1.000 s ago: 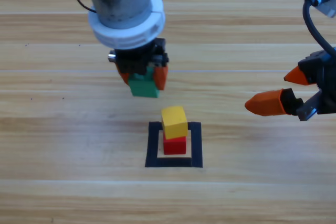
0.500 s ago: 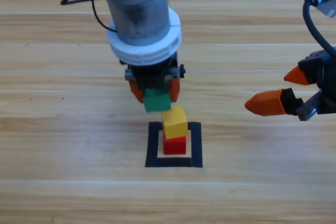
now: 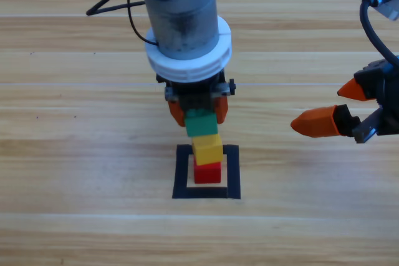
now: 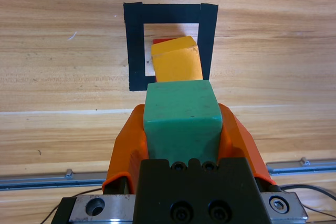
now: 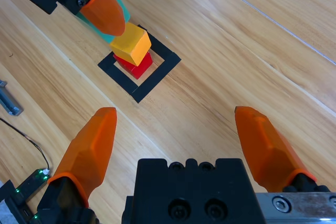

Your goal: Stack the blocks in the rectangular block: red at the bottom, yellow in the middle, green on top

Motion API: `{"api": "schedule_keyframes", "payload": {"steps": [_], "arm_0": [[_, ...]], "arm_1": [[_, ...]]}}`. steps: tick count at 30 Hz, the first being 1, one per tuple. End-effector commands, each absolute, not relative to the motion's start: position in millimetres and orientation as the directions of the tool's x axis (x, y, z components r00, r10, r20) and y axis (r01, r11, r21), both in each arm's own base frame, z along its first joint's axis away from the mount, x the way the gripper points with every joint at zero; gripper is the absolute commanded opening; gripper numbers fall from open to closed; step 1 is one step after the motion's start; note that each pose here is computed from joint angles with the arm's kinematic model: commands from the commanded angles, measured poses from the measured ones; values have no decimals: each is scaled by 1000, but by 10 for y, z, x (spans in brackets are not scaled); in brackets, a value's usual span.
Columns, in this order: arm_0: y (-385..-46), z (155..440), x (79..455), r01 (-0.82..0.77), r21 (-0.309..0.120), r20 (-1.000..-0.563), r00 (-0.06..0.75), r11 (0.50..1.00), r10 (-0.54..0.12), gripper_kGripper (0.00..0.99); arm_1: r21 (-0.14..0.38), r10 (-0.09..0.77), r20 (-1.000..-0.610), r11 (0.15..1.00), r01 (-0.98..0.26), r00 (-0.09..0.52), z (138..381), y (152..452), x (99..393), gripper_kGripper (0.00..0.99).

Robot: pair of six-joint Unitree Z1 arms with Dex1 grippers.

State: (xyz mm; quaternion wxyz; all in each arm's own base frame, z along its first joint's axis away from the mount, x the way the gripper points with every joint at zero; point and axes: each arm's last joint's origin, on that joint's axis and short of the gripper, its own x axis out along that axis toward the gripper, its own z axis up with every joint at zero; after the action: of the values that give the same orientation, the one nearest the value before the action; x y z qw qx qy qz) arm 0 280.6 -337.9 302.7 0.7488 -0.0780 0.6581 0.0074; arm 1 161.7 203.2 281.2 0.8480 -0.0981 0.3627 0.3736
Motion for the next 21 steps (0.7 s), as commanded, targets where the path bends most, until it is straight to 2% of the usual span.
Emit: {"api": "schedule_keyframes", "payload": {"steps": [1,21], "arm_0": [[-3530,2735,2828,-81,-47,-995,90,996,-40,123],[-3572,2666,2866,-59,-36,-995,92,998,-30,123]], "arm_1": [[104,541,-718,706,-700,439,2665,2057,1649,986],[107,543,-719,703,-703,433,2661,2062,1645,986]]}}
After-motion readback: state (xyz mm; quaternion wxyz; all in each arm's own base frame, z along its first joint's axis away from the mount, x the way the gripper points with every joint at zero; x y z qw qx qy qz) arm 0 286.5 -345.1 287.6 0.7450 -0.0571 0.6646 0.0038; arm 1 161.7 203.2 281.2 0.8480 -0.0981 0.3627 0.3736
